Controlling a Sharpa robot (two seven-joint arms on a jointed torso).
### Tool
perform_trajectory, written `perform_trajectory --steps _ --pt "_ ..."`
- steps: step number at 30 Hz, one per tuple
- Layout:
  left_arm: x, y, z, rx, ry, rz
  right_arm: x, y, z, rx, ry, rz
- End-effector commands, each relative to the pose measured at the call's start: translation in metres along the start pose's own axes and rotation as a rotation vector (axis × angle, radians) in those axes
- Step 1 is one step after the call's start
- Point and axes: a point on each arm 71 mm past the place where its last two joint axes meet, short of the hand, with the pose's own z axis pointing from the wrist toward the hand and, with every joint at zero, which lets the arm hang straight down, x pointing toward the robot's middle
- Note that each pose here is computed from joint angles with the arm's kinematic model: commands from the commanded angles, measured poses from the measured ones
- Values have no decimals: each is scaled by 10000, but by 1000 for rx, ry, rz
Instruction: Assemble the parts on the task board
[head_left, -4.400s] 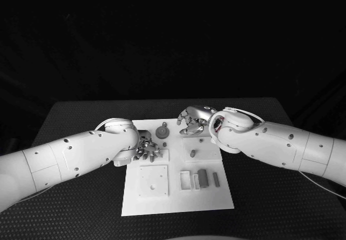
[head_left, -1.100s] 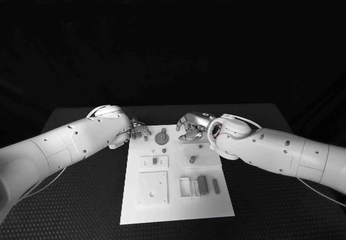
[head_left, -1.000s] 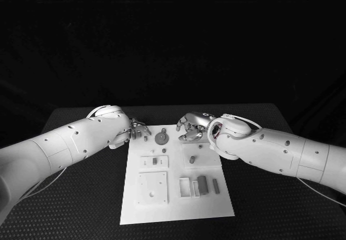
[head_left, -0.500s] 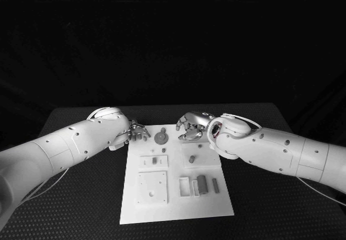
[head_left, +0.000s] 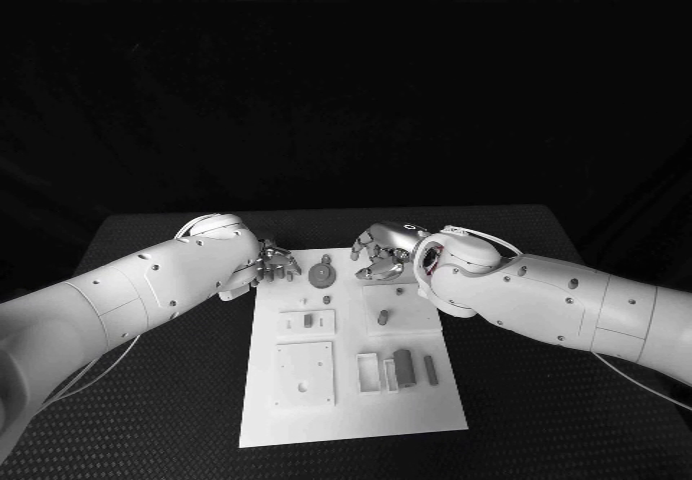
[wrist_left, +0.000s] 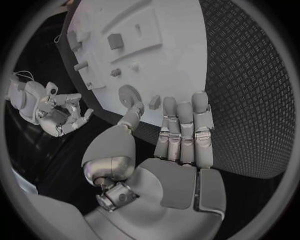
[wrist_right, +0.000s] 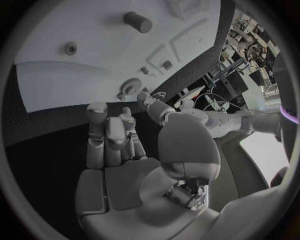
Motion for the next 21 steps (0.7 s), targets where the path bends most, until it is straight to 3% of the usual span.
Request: perform_trajectory --steps 1,21 --pt "53 -3 17 8 14 -4 4 10 1 -4 1 -3" --pt "67 2 17 -1 18 -1 5 7 2 -3 2 -3"
